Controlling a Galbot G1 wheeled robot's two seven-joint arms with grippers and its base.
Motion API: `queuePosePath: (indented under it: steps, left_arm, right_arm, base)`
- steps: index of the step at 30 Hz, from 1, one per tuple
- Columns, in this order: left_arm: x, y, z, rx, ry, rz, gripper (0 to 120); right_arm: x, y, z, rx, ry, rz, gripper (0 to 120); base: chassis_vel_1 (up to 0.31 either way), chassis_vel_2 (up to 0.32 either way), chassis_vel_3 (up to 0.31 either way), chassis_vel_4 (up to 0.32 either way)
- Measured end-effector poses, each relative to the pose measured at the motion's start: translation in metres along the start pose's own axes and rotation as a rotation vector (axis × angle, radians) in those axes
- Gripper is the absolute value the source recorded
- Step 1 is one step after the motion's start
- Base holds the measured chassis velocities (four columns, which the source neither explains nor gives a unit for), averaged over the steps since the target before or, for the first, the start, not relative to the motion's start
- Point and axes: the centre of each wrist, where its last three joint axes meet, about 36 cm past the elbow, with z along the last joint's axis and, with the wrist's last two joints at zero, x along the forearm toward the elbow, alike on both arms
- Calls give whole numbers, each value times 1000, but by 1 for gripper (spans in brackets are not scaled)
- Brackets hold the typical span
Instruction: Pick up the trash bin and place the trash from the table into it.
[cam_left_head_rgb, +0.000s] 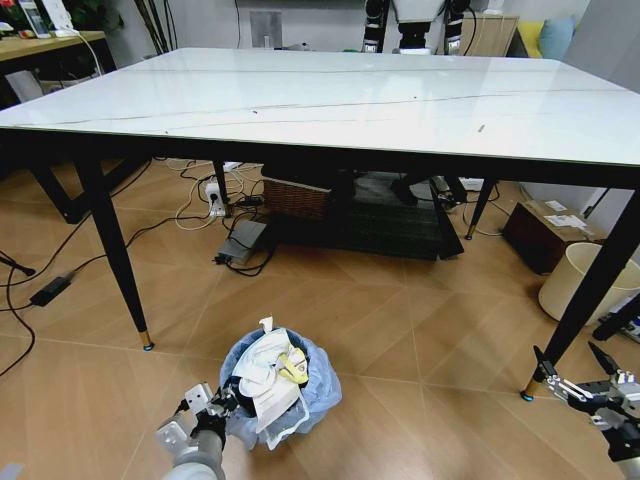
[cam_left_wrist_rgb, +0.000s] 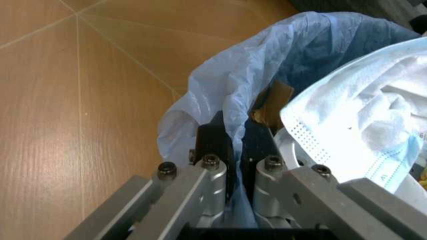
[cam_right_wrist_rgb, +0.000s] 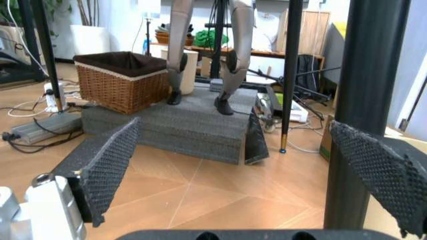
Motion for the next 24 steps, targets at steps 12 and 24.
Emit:
queuePosePath:
  steps: [12, 24]
  left_arm:
    - [-5, 1, 5, 18, 19, -14, 0]
    - [-14, 2, 7, 28, 22, -31, 0]
  right_arm:
    - [0, 0, 0, 0, 0, 0, 100]
    - [0, 0, 0, 0, 0, 0, 100]
  base:
    - [0, 0, 0, 0]
    - [0, 0, 0, 0]
